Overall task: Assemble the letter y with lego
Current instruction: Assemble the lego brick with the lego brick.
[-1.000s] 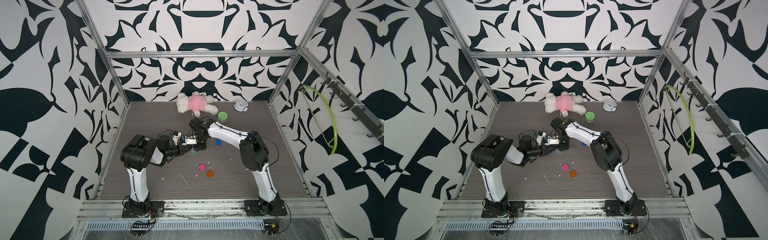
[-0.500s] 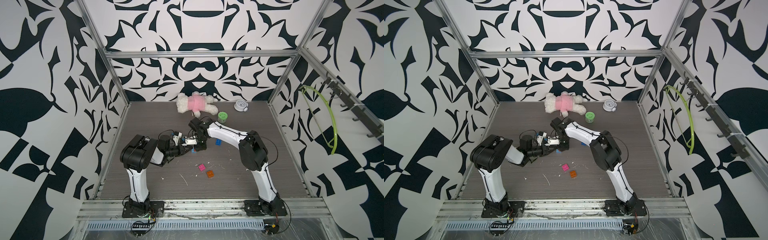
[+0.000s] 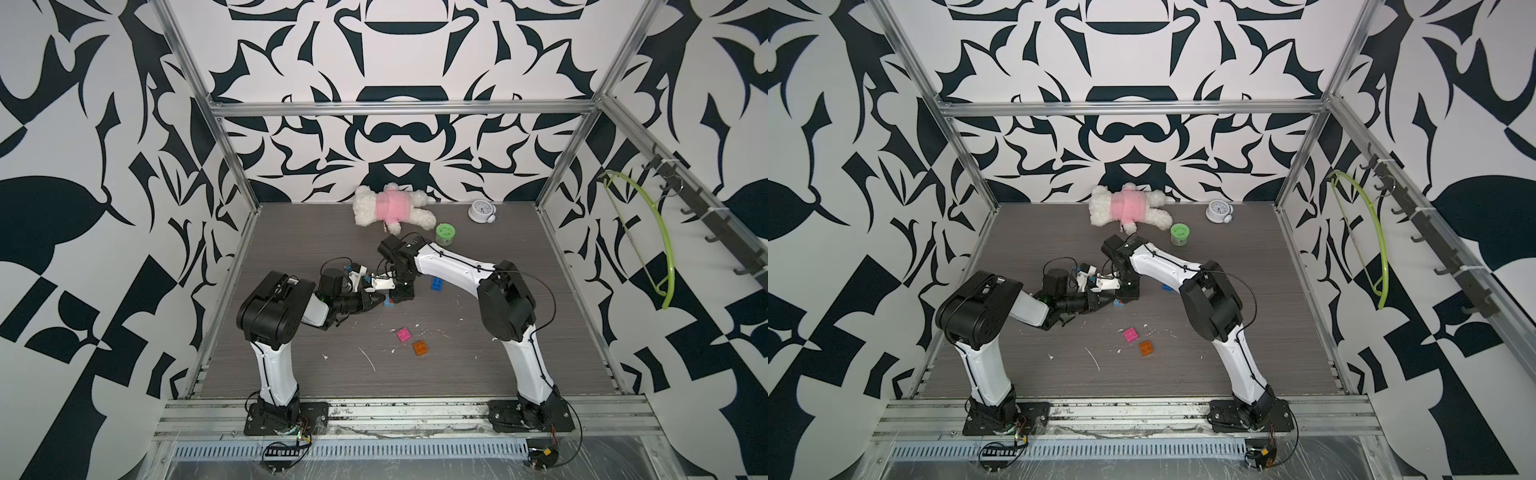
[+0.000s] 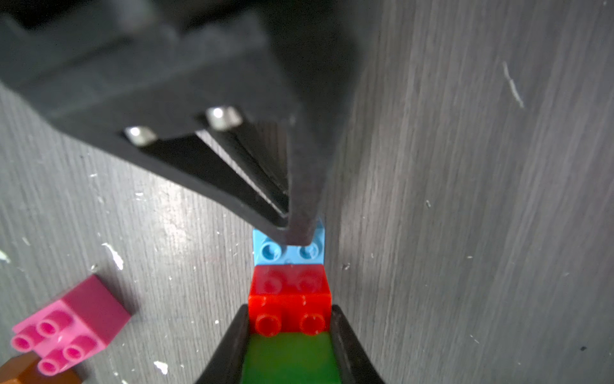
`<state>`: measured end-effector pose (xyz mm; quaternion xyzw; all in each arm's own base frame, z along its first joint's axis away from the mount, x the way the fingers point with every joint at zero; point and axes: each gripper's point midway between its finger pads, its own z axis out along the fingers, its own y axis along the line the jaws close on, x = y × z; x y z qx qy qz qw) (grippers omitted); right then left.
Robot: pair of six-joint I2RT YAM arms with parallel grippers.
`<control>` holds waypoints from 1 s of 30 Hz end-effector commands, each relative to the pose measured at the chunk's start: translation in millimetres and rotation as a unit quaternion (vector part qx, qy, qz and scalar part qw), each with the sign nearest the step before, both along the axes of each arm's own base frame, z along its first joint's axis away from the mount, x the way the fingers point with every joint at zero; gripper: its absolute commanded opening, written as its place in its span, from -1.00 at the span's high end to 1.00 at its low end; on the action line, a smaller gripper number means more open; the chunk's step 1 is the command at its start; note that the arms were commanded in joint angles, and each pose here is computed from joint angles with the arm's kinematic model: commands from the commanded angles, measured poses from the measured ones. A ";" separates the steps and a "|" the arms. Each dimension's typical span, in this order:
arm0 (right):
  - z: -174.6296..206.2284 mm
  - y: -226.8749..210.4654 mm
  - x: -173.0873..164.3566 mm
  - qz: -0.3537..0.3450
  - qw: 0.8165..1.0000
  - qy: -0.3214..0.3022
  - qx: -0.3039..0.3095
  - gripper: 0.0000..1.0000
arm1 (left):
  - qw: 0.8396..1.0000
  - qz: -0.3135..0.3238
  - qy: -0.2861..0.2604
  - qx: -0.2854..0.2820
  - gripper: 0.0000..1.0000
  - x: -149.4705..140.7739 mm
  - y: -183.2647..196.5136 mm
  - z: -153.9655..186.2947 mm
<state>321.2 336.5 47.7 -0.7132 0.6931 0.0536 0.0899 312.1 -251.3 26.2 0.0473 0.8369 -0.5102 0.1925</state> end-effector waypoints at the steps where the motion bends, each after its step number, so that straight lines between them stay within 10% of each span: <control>1: -16.5 -3.7 -8.5 0.010 1.000 0.016 -0.024 0.68 | 0.991 0.002 0.104 0.082 0.65 -38.7 16.3 -58.4; 30: 51.8 25.6 9.5 -0.009 0.994 -0.056 0.094 -0.17 | 0.991 0.002 0.104 0.084 0.64 -38.2 16.7 -58.6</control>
